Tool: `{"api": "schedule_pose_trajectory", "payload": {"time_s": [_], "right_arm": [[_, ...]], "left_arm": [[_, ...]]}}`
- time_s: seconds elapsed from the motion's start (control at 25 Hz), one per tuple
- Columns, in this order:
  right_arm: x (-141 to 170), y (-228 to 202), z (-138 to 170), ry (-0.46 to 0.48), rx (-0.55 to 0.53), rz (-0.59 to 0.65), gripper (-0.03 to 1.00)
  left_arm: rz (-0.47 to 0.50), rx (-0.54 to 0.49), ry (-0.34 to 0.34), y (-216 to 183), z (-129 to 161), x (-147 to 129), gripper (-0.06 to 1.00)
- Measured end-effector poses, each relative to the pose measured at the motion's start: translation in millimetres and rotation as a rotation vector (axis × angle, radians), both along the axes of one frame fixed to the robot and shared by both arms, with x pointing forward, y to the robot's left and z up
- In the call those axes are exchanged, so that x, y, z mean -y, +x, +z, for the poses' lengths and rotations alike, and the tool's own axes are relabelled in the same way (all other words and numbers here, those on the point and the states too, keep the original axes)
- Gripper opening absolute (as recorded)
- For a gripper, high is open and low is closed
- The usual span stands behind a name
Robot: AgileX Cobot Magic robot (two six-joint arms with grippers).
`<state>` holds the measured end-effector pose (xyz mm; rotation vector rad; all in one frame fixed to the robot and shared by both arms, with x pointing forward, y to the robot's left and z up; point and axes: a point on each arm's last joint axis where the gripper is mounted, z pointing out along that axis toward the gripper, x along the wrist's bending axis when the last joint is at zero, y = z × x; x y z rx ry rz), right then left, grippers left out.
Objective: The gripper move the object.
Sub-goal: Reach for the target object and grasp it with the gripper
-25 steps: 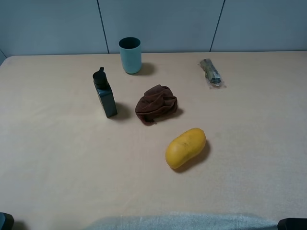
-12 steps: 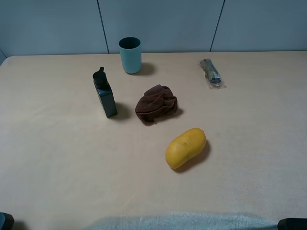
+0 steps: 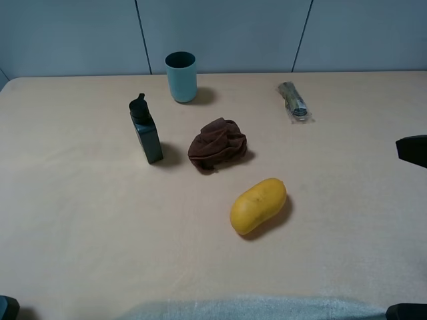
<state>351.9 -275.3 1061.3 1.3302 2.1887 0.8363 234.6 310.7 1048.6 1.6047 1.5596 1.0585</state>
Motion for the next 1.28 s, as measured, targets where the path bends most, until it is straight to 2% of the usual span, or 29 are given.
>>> {"api": "schedule_pose_trajectory", "payload": {"time_s": [0.28,0.48,0.84,1.12,1.28], "right_arm": [[-0.2,20.4,-15.6,-0.085,-0.084,0.120,0.69],[-9.7,35.2,-27.0,-0.155,-0.099,0.268,0.69],[-52.5,59.6,-56.2,-0.280,-0.096,0.559,0.69],[-86.9,71.4,-95.0,-0.372,-0.155,0.762,0.69],[-102.2,72.7,-111.1,-0.418,-0.154,0.865,0.69]], "left_arm": [[0.000,0.000,0.000,0.0,0.0,0.0,0.93],[0.000,0.000,0.000,0.0,0.0,0.0,0.93],[0.000,0.000,0.001,0.0,0.0,0.0,0.93],[-0.011,0.000,0.021,0.1,0.1,0.0,0.93],[-0.012,0.001,0.023,0.1,0.2,0.0,0.93]]}}
